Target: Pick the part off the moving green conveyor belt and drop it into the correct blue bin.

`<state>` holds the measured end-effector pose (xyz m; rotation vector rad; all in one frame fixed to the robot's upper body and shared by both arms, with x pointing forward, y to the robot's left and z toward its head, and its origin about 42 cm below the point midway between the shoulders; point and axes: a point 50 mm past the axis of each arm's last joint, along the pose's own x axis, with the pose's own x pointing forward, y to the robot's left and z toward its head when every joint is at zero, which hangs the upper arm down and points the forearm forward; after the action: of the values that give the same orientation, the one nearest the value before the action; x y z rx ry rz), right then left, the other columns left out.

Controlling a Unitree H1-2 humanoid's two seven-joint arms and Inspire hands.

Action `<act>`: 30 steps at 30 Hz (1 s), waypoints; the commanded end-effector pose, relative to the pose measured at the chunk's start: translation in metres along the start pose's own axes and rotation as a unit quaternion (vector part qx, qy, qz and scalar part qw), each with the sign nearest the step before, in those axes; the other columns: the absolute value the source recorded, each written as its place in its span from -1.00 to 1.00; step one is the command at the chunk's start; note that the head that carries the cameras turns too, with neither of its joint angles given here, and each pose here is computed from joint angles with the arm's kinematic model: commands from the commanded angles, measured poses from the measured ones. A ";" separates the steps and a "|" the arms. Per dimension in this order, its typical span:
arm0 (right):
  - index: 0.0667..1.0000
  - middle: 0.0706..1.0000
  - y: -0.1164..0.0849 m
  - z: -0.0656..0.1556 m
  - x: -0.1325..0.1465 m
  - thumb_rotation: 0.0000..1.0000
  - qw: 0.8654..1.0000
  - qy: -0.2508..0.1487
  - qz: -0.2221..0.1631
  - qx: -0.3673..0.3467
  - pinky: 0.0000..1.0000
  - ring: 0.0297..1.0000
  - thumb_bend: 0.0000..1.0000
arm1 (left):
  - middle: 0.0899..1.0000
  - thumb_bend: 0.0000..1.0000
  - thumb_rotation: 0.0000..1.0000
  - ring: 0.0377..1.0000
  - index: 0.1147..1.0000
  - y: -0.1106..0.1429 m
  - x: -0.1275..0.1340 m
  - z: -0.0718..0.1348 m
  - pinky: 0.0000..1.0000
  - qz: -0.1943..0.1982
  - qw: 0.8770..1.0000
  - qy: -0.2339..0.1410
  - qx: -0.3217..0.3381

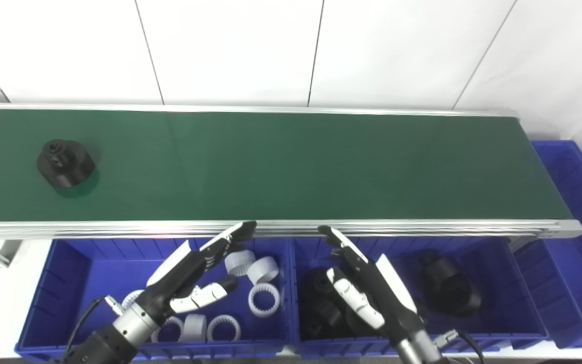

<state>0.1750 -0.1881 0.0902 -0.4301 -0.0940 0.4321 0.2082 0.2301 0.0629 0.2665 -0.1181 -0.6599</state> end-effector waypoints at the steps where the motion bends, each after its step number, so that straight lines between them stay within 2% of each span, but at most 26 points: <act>1: 0.86 0.89 -0.003 0.004 -0.003 0.97 0.999 -0.037 -0.016 -0.007 0.69 0.83 -0.20 | 0.89 -0.26 0.33 0.88 0.83 -0.003 0.003 0.006 0.80 0.004 0.999 -0.031 0.012; 6: 0.84 0.88 -0.002 0.000 -0.006 0.91 0.999 -0.039 -0.019 -0.003 0.68 0.81 -0.23 | 0.87 -0.26 0.13 0.86 0.80 -0.004 0.005 0.008 0.75 0.011 0.999 -0.033 0.015; 12: 0.86 0.90 -0.003 -0.001 -0.007 0.99 0.999 -0.038 -0.020 -0.004 0.73 0.85 -0.16 | 0.87 -0.25 0.16 0.86 0.79 -0.005 0.005 0.007 0.76 0.011 0.999 -0.033 0.015; 24: 0.86 0.90 -0.012 0.007 0.007 0.97 0.997 -0.066 -0.027 -0.018 0.73 0.85 -0.17 | 0.87 -0.25 0.18 0.86 0.80 -0.003 0.010 0.004 0.75 0.009 0.999 -0.032 0.019; 30: 0.86 0.90 -0.010 0.002 0.010 0.94 0.997 -0.071 -0.021 -0.011 0.73 0.85 -0.16 | 0.87 -0.24 0.14 0.85 0.79 -0.004 0.009 0.001 0.75 0.011 0.999 -0.029 0.014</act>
<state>0.1860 -0.1932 0.0896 -0.4384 -0.1723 0.4188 0.2069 0.2226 0.0545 0.2740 -0.1137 -0.6589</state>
